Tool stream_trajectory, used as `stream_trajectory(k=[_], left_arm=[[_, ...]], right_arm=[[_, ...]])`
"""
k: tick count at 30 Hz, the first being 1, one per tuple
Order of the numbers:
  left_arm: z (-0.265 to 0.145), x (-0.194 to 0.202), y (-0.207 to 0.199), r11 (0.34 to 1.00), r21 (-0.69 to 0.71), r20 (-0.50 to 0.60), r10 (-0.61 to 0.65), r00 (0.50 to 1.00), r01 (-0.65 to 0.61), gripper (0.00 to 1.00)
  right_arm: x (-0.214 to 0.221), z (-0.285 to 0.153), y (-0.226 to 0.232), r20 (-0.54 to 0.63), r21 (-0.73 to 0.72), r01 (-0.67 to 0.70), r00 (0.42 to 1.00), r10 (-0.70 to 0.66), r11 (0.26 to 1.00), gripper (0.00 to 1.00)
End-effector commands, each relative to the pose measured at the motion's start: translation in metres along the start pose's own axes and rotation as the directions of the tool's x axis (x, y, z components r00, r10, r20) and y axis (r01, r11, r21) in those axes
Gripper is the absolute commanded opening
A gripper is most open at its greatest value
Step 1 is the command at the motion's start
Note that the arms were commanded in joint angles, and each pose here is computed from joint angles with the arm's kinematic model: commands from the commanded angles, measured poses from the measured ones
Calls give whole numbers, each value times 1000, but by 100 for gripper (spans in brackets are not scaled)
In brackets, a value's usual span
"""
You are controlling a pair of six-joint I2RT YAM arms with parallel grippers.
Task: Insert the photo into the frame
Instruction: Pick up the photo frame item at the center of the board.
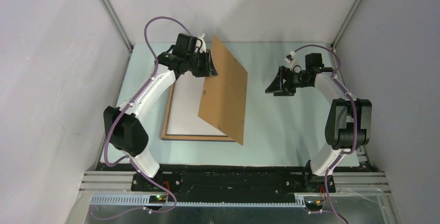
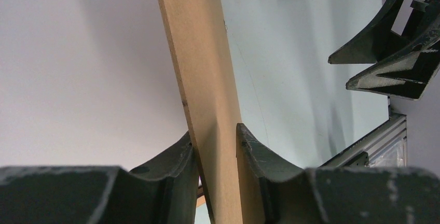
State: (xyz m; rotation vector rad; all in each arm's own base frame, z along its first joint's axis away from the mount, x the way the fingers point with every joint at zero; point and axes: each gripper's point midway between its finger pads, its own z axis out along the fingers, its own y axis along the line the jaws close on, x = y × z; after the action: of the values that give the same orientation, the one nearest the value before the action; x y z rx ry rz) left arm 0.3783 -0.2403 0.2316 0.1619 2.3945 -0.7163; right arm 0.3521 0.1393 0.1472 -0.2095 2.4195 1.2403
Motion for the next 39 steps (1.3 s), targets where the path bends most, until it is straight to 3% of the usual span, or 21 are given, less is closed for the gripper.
stream_trajectory(k=[1, 11, 19, 30, 39], left_arm=[[-7, -11, -9, 999, 36, 32, 21, 999, -22, 33], [5, -9, -8, 999, 41, 6, 0, 1000, 0, 28], [2, -10, -12, 998, 58, 4, -14, 1000, 14, 1], [-33, -19, -53, 949, 299, 9, -107, 994, 99, 0], [-57, -25, -50, 887, 434, 51, -202, 978, 160, 0]], right_arm=[[-2, 0, -5, 9, 2, 20, 1000, -20, 1000, 80], [-3, -2, -6, 13, 0, 15, 1000, -15, 1000, 80], [-3, -4, -7, 21, -2, 15, 1000, -15, 1000, 80], [-6, -12, -6, 49, -14, 9, 999, -9, 1000, 80], [-13, -24, 1, 114, -63, 0, 993, 7, 998, 80]])
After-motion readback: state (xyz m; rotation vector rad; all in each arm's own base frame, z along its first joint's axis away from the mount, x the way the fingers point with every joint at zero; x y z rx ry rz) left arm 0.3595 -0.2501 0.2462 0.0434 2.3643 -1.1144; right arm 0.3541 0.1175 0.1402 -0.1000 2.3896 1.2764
